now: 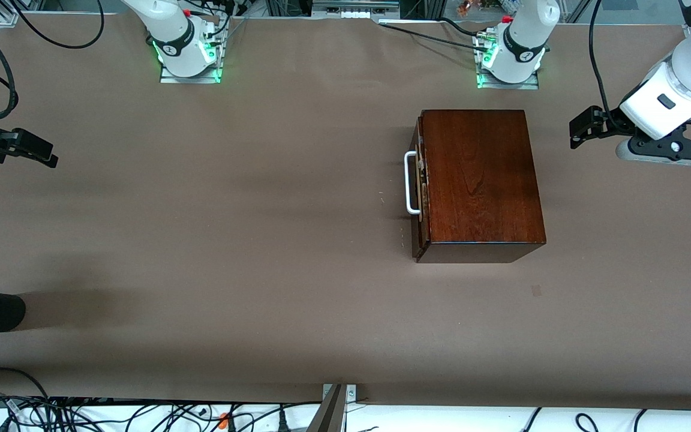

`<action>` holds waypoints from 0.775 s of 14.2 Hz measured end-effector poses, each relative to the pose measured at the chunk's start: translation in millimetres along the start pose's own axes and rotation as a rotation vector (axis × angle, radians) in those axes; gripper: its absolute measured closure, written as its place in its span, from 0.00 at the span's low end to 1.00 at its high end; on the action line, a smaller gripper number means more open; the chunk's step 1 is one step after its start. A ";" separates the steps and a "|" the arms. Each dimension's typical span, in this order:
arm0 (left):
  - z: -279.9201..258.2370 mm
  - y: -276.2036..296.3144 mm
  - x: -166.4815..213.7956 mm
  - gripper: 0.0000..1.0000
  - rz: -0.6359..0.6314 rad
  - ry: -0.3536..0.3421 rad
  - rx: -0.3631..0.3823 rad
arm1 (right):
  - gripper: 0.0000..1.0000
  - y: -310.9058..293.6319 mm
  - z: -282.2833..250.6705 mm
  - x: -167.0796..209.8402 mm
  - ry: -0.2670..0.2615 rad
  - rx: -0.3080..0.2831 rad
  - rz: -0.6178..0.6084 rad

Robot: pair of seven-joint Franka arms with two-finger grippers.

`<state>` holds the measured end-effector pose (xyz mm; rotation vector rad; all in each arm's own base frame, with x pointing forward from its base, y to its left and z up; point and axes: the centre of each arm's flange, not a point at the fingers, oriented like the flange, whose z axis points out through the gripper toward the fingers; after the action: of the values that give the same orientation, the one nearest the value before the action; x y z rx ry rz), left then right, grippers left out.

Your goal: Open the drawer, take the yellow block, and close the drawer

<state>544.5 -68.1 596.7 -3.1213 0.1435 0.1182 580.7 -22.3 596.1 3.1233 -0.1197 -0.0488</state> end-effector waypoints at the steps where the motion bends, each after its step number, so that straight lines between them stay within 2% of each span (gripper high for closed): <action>1: -0.2 -0.2 0.0 0.00 0.000 0.000 0.000 | 0.00 0.0 0.0 0.0 0.000 0.000 0.000; 11: -0.5 5.6 -0.5 0.00 0.010 -0.002 0.001 | 0.00 0.0 0.0 0.0 0.000 0.000 0.000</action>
<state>543.4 -73.6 597.2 -3.1198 0.1593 0.1213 580.7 -22.3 596.1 3.1233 -0.1197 -0.0484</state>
